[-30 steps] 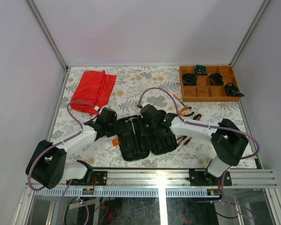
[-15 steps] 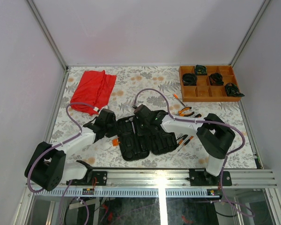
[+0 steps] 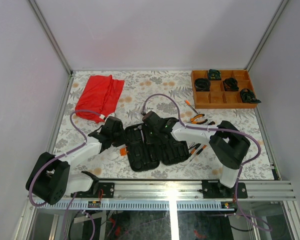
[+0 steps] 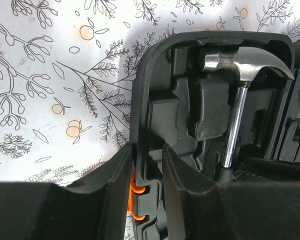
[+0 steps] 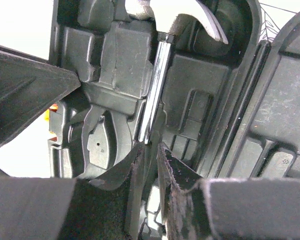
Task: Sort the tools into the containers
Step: Adjust the hammer in the storage box.
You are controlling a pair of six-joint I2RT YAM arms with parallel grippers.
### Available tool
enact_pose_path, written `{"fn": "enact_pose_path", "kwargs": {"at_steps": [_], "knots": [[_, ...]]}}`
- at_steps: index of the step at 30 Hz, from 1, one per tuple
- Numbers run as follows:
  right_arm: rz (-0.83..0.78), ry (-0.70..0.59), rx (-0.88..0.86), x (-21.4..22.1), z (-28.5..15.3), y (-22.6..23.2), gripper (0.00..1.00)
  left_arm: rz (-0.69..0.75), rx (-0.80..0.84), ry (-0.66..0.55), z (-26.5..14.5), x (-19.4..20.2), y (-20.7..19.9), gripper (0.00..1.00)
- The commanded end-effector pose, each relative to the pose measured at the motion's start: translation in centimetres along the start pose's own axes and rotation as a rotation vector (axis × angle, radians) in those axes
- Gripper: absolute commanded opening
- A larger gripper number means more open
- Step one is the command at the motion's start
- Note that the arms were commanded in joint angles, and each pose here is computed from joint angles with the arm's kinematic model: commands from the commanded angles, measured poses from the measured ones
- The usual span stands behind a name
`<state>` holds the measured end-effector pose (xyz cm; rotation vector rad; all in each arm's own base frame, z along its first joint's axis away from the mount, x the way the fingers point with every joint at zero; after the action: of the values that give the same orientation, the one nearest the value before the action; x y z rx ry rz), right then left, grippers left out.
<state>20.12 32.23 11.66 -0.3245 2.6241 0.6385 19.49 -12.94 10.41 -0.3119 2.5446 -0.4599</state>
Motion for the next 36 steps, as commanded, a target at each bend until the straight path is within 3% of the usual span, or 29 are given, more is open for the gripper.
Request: {"fn": "enact_pose_path", "kwargs": {"at_steps": [1,13,22,36], "knots": [[-0.026,-0.058,-0.072,-1.8,-0.9,2.2,0.24,-0.012,0.003,0.016,0.3,0.7,0.4,0.26],[-0.038,0.012,-0.005,-1.2,1.1,1.6,0.23,-0.012,0.009,0.030,0.5,0.9,0.4,0.26],[-0.060,0.063,0.073,-0.5,1.5,1.1,0.09,-0.012,0.018,0.030,0.4,0.8,0.3,0.26],[-0.079,0.200,0.178,2.3,4.8,-0.2,0.00,0.030,0.037,0.048,0.7,1.7,-0.9,0.22]]}}
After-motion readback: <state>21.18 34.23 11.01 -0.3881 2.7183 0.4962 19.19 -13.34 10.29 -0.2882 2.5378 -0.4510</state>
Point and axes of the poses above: each gripper's point midway between its finger pads, its own z axis out along the fingers, its own y axis along the line the jaws close on, x = y × z, the point moved 9 cm from there along -z, back along the fingers, and after that the axes turned 7 degrees about z, right-handed, at the moved point
